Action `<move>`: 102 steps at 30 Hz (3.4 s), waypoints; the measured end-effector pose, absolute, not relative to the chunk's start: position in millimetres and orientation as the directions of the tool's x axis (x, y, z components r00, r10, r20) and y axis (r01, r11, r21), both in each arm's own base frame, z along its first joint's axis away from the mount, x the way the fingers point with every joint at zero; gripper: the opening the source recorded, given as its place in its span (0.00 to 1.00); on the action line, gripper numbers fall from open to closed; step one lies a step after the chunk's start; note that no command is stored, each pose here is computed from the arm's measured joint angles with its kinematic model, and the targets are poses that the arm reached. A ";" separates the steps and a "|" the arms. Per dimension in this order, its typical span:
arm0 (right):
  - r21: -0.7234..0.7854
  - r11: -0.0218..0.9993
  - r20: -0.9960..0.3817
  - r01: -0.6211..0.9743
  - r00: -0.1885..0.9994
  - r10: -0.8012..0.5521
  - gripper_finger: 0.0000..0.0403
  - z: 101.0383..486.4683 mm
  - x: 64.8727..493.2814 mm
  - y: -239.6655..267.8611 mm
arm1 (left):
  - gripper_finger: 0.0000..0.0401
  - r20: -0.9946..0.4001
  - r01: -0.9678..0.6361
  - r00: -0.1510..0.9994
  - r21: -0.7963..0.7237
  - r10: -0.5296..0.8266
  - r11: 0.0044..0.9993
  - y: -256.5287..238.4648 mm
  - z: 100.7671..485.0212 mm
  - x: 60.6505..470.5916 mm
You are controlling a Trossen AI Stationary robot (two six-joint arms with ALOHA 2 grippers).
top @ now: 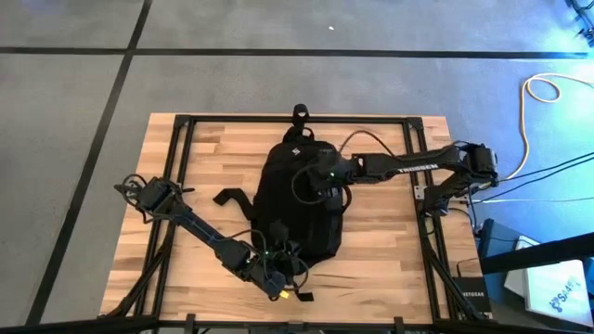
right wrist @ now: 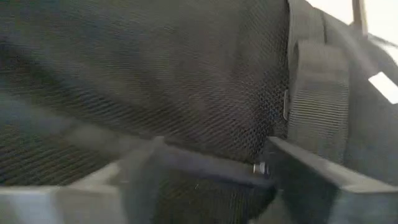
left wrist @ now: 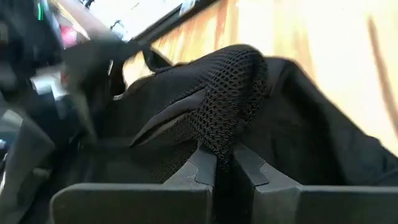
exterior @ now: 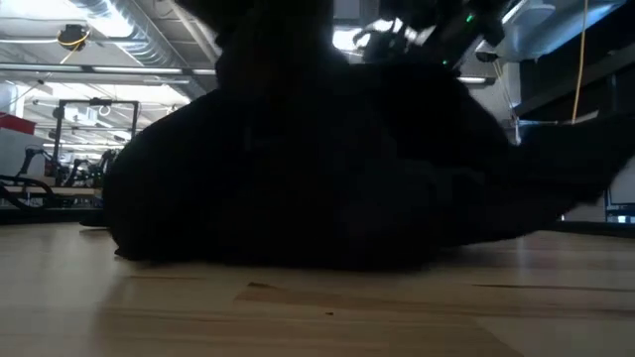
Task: Unpack backpack
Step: Return to Home Position
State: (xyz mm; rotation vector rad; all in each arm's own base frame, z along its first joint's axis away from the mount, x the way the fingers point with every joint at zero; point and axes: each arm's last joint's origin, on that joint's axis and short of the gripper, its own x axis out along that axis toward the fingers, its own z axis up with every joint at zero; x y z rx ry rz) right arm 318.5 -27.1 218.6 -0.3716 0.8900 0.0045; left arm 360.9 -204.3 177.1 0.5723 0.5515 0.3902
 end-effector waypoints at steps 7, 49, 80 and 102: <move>-0.410 0.901 -0.718 -0.142 0.659 -0.223 0.97 254.5 288.7 18.1 | 0.00 -0.461 -0.216 0.669 0.630 0.583 0.746 -192.0 162.3 343.0; -0.247 0.966 -0.849 -0.077 0.498 -0.177 0.97 248.1 261.2 40.0 | 0.55 -0.976 0.282 0.122 0.207 0.180 0.937 -151.1 192.8 293.1; -0.041 0.997 -0.396 -0.064 0.917 0.043 0.99 269.9 240.2 37.4 | 0.77 -0.389 -0.145 0.895 0.212 0.219 0.967 -115.2 238.9 309.6; -0.022 0.999 -0.052 -0.047 0.998 0.045 0.99 235.1 229.3 39.7 | 0.76 0.073 -0.259 0.965 0.125 0.252 0.958 -61.9 200.4 289.9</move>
